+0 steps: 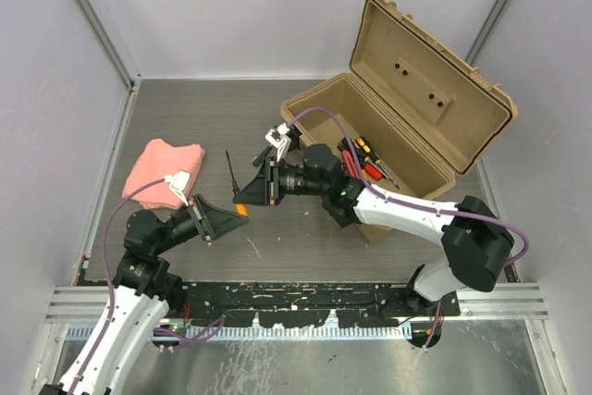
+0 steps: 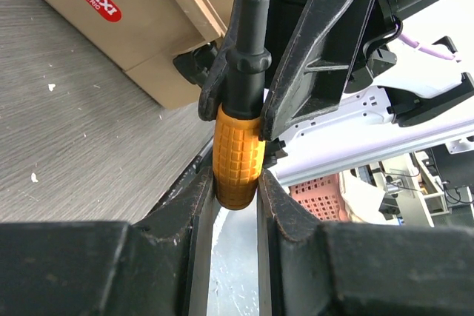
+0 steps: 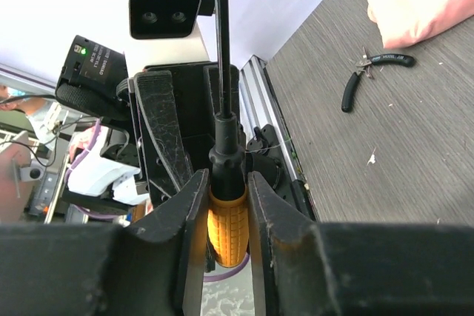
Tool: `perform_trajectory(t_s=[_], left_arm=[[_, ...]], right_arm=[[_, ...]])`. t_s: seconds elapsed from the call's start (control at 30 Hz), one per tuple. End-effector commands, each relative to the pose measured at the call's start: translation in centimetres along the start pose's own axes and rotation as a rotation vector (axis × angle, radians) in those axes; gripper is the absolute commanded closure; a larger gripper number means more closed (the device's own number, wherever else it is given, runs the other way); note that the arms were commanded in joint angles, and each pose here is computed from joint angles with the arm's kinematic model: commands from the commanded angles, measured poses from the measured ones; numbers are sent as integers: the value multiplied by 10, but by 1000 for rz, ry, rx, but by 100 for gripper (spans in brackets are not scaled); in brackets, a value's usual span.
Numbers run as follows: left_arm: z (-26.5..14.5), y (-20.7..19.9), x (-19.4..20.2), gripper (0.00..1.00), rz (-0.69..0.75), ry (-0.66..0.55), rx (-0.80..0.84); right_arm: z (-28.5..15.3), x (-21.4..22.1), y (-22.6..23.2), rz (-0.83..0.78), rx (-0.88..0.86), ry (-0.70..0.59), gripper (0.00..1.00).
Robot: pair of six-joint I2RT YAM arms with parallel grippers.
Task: Pack the tool kit
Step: Place the screwdriver in the toolbox.
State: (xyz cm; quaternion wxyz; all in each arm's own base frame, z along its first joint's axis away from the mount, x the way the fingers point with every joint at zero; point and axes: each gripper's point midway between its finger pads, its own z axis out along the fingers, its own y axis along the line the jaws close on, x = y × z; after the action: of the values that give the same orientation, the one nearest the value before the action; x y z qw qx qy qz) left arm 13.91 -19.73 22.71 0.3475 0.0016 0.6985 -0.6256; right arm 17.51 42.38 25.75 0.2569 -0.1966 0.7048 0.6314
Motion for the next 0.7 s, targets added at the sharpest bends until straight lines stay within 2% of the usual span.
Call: perform_trajectory(t_s=[0.0,0.07,0.17,0.23,0.4,0.6,0.63,0.67], left_arm=[[-2,-21,-4,100,64,10,58],[-3,-20,-2,100,69,20,40],[-4,-22,-2,100,87,24,33],[-4,-24,-4,100,93,19,37],[-4,-25,-4,100,97,19,40],[-4,-20,-10,100,99,-18,3],[-4,-19,-10,95,98,-19,1],[-4,-20,-10,83,97,-19,1]], right_arm=[[4,-22,26,-45,-61,-50,82],[5,-23,22,-52,-34,-47,82],[6,-25,18,-74,-5,-41,66],[7,-24,18,-76,-6,-39,64],[10,-20,17,-48,-21,-18,69],[3,-30,18,-86,4,-77,98],[0,-34,16,-103,27,-100,99],[-4,-38,15,-119,57,-124,99]])
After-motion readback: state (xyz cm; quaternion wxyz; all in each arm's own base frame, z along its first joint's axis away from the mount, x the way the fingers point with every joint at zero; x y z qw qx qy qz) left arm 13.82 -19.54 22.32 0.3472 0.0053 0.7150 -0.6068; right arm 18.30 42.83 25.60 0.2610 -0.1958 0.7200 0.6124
